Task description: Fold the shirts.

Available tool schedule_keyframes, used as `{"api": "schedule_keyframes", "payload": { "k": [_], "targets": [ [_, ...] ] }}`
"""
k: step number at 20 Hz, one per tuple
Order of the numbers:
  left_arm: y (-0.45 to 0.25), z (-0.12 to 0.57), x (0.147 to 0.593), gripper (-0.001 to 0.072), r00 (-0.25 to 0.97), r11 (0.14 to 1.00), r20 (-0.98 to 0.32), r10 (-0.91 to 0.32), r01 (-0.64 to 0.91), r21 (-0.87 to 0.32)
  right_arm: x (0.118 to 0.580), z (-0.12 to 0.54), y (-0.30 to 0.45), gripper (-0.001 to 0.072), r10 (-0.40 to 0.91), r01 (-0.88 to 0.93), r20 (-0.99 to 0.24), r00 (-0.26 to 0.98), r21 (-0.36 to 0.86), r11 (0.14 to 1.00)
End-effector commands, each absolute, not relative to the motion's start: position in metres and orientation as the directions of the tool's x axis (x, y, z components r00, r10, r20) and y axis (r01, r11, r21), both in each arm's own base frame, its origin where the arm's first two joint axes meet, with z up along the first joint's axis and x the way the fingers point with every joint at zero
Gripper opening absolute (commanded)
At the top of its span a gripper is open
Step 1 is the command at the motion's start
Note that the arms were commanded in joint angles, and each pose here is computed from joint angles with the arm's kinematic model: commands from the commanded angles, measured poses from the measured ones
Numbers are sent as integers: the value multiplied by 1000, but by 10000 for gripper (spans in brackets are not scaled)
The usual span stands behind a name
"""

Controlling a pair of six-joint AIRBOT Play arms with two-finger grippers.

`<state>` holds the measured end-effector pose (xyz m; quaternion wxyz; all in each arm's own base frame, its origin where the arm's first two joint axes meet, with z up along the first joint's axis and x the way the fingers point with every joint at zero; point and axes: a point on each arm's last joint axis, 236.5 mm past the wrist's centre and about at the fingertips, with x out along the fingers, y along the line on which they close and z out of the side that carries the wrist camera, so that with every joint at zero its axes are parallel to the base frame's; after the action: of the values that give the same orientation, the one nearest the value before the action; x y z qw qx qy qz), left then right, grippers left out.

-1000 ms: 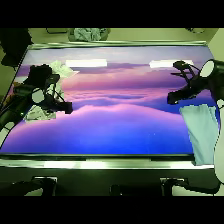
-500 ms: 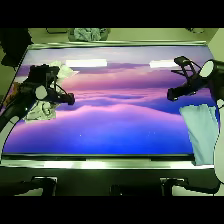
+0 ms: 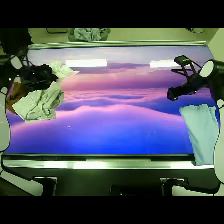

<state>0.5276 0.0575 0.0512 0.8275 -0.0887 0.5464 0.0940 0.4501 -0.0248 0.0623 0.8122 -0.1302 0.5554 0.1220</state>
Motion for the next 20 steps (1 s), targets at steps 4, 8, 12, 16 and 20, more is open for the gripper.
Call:
{"api": "schedule_keyframes", "payload": {
  "k": [4, 8, 12, 16, 20],
  "targets": [
    [109, -3, 440, 720, 11, 923, -999, 38, -382, 31, 446, 61, -24, 667, 56, -345, -940, 337, -68, 936],
    [107, -24, 434, 720, -25, 926, -999, 41, -373, 47, 445, 60, -24, 667, 57, -346, -942, 331, -65, 936],
    [102, -57, 426, 720, -55, 932, -998, 25, -361, 43, 445, 60, -24, 667, 57, -346, -942, 331, -65, 936],
    [88, -81, 431, 720, -14, 928, -999, -33, -372, -26, 445, 60, -24, 667, 57, -346, -942, 331, -65, 936],
    [88, -82, 437, 78, 16, 930, -999, -33, -366, -36, 442, 59, -24, 667, 59, -348, -946, 319, -59, 936]
  ]
}}
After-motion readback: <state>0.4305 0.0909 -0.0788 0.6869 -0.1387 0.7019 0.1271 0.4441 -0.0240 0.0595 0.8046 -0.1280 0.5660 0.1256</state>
